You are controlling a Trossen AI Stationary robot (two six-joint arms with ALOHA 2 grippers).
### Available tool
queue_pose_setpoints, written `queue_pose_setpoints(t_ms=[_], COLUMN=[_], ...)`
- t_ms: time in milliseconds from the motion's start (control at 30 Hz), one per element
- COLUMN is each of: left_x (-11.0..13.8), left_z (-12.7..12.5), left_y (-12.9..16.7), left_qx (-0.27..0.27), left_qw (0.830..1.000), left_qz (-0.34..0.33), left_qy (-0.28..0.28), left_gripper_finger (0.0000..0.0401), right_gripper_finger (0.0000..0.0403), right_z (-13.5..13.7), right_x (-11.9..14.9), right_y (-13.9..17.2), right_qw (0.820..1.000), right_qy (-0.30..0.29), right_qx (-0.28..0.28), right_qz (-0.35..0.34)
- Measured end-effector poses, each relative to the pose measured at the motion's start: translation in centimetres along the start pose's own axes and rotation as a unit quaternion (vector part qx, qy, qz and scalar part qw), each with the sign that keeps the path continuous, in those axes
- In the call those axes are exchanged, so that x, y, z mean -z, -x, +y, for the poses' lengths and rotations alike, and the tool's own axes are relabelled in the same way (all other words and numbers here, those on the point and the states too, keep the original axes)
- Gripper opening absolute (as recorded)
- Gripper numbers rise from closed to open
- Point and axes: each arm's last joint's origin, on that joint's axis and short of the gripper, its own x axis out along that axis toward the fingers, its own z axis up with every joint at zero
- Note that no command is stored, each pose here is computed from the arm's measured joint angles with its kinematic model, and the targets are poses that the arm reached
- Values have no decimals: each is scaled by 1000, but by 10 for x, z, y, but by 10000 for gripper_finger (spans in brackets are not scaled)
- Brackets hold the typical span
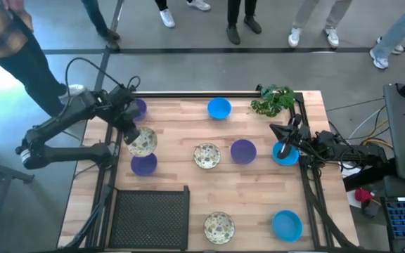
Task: Pick & Place Mini bowls
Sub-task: Put the top yellow patterned bowl on the shelf
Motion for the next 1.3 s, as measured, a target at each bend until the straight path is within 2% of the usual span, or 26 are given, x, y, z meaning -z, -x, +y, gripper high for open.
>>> queue_pose_setpoints(t_ms=[200,433,767,1100,1300], left_x=[11,19,30,48,61], left_z=[-16,-39,-86,-125,-137], left_y=[-1,-6,-16,-43,-62], left_qx=[24,55,103,133,127], left_qw=[997,994,982,979,977], left_qz=[36,54,72,71,104], left_qy=[-58,-80,-143,-135,-133], left_gripper_finger=[1,1,1,1,1], right_gripper_finger=[8,8,8,8,8], right_z=[0,0,0,0,0], right_x=[0,0,0,0,0], right_y=[0,0,0,0,0], right_qw=[1000,1000,1000,1000,1000], right_qy=[-8,-8,-8,-8,-8], right_qx=[0,0,0,0,0], right_qz=[0,0,0,0,0])
